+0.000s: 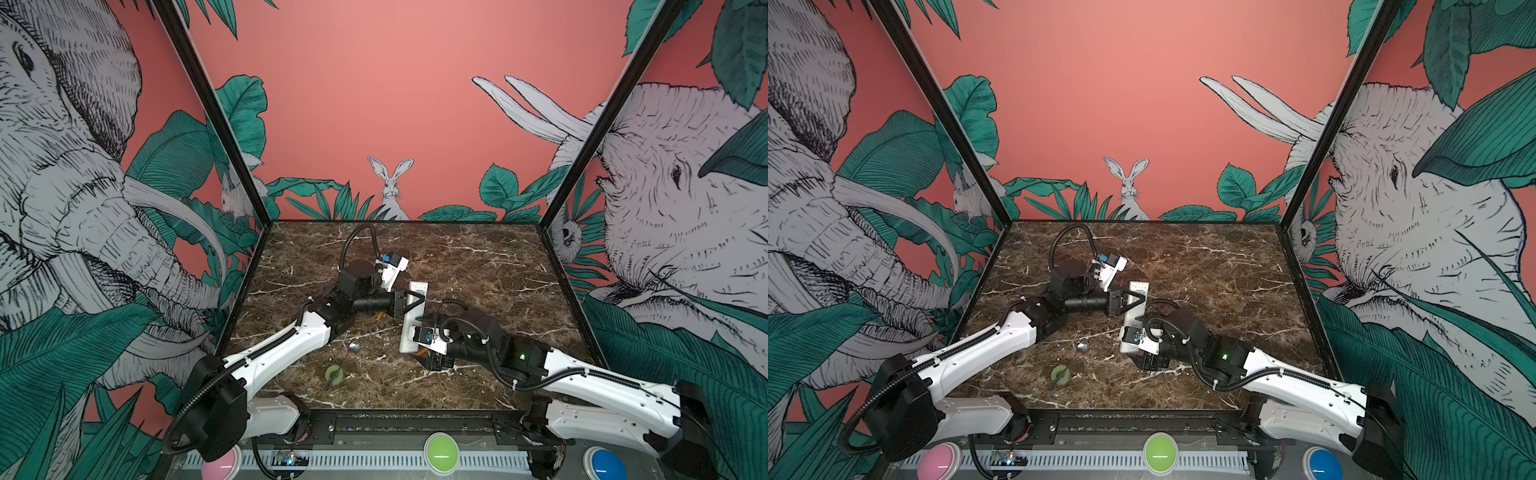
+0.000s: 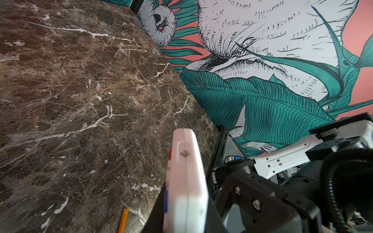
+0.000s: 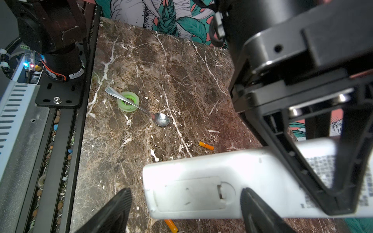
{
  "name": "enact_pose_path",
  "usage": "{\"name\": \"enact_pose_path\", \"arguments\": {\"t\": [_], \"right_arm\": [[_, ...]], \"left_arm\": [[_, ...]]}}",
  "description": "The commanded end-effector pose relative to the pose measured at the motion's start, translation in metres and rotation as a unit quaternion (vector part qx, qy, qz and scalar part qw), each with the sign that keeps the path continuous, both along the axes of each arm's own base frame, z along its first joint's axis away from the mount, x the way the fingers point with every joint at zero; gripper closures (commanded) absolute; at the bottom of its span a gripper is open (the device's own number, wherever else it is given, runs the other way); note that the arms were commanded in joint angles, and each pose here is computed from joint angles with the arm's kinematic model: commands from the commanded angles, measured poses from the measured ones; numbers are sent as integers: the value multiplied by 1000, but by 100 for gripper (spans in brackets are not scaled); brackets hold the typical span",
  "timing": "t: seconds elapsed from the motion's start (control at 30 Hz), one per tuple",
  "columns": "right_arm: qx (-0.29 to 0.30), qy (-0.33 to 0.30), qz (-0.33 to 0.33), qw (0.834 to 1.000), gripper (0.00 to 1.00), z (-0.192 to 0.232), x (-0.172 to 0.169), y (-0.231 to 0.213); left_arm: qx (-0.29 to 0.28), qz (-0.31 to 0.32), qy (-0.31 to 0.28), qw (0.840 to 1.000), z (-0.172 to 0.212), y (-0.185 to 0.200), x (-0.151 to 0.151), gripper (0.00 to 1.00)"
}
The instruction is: Load the batteries into the remote control
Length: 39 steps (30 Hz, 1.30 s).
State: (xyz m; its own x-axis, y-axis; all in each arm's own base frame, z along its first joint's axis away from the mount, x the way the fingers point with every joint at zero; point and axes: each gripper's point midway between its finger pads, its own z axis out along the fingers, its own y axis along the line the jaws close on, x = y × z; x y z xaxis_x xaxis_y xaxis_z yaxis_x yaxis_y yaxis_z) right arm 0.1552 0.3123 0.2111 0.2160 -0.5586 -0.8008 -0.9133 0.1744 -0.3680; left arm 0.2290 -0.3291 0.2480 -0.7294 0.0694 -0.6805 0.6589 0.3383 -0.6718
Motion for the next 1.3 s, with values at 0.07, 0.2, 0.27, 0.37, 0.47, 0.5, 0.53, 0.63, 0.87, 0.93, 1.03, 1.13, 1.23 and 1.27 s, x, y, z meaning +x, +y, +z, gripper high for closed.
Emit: {"name": "enact_pose_path", "arguments": {"t": [0.07, 0.2, 0.27, 0.37, 0.47, 0.5, 0.53, 0.63, 0.87, 0.93, 1.03, 1.13, 1.23, 1.27], "right_arm": [[-11, -8, 7, 1000, 18, 2, 0, 4], [-22, -8, 4, 1000, 18, -4, 1, 2], [-28, -6, 2, 1000, 19, -7, 1, 2], [-34, -6, 0, 999, 19, -10, 2, 0], [-38, -5, 1, 999, 19, -12, 1, 0], [-38, -5, 1, 999, 20, -13, 1, 0], [-39, -4, 0, 999, 20, -13, 2, 0], [-43, -4, 1, 999, 20, -16, 2, 0], [-62, 9, 8, 998, 22, -23, -1, 1], [-70, 13, 10, 997, 22, -26, -2, 1], [-76, 19, 11, 997, 24, -28, -2, 1], [-78, 24, 12, 997, 26, -28, -3, 1], [-75, 26, 15, 997, 28, -27, -5, 1], [-72, 26, 15, 997, 29, -25, -6, 0]], "left_arm": [[-29, -17, -10, 999, 15, -3, -6, 100], [-30, -19, -11, 999, 15, -4, -6, 100], [-31, -20, -11, 999, 15, -4, -6, 100], [-33, -20, -12, 999, 17, -4, -7, 100], [-37, -21, -12, 999, 19, -4, -7, 100], [-38, -21, -11, 999, 20, -4, -7, 100], [-39, -22, -12, 999, 21, -5, -7, 100], [-42, -23, -11, 999, 22, -5, -7, 100], [-44, -23, -12, 999, 23, -5, -8, 100], [-44, -23, -14, 999, 23, -5, -8, 100], [-44, -23, -15, 999, 23, -5, -8, 100], [-44, -20, -15, 999, 24, -4, -8, 100], [-40, -7, -20, 999, 25, 2, -3, 100], [-37, 4, -22, 999, 24, 7, 3, 100]]}}
